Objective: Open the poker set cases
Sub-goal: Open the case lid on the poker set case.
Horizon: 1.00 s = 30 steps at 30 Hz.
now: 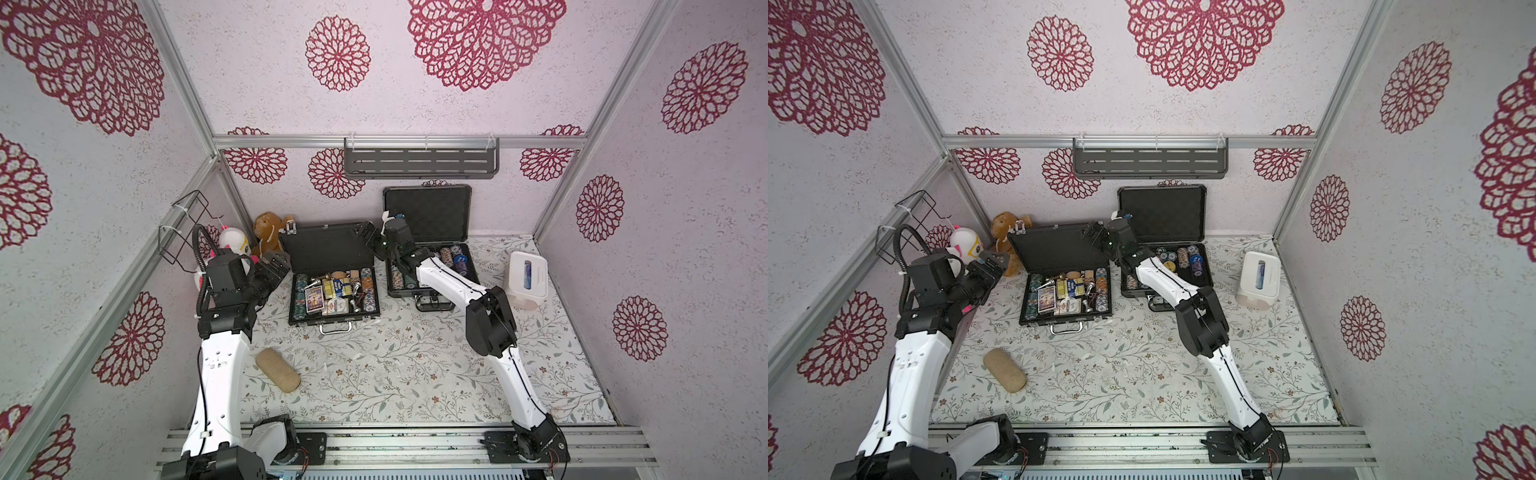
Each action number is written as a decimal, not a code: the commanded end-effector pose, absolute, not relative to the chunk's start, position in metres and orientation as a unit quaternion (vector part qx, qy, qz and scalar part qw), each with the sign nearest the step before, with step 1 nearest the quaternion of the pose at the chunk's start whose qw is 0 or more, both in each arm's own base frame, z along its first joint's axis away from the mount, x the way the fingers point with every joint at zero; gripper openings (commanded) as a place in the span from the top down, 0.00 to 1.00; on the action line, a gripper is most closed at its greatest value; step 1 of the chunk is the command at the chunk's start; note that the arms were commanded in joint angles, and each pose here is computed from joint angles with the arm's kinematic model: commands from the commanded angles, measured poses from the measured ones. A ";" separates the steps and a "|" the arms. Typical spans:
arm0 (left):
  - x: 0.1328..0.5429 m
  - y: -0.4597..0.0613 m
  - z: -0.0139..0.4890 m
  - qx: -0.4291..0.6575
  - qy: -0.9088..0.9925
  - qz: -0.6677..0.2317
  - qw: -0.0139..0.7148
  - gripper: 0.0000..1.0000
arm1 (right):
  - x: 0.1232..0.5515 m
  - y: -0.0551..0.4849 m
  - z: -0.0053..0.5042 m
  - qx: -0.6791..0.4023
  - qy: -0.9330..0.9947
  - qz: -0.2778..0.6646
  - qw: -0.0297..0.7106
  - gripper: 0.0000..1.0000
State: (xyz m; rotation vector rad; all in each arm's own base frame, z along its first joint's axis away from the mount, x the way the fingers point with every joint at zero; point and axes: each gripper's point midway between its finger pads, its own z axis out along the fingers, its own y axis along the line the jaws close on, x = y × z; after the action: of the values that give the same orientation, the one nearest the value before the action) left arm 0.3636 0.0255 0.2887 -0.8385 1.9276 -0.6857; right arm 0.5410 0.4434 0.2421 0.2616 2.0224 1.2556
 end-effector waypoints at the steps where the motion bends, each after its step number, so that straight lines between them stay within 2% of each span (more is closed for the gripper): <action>1: 0.372 0.022 0.287 -0.339 0.773 -0.293 0.449 0.03 | 0.547 0.430 0.265 0.076 0.783 0.484 0.382 0.01; 8: 0.383 0.012 0.273 -0.337 0.782 -0.289 0.438 0.03 | 0.526 0.421 0.271 0.016 0.800 0.459 0.386 0.01; 14: 0.394 0.000 0.260 -0.327 0.793 -0.286 0.426 0.03 | 0.490 0.386 0.251 -0.018 0.828 0.405 0.387 0.01; 23: 0.421 -0.024 0.240 -0.297 0.817 -0.278 0.409 0.03 | 0.436 0.280 0.225 -0.022 0.863 0.276 0.422 0.01; 27: 0.414 -0.021 0.230 -0.299 0.825 -0.247 0.410 0.03 | 0.417 0.207 0.214 0.004 0.878 0.146 0.456 0.01; 30: 0.401 -0.006 0.217 -0.317 0.831 -0.189 0.417 0.03 | 0.402 0.146 0.210 0.030 0.867 0.029 0.497 0.01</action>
State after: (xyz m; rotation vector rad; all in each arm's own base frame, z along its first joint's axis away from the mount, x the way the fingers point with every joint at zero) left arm 0.4115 -0.0222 0.2201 -0.7835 2.1009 -0.6265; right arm 0.4082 0.2101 0.2025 0.0316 2.1820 0.4310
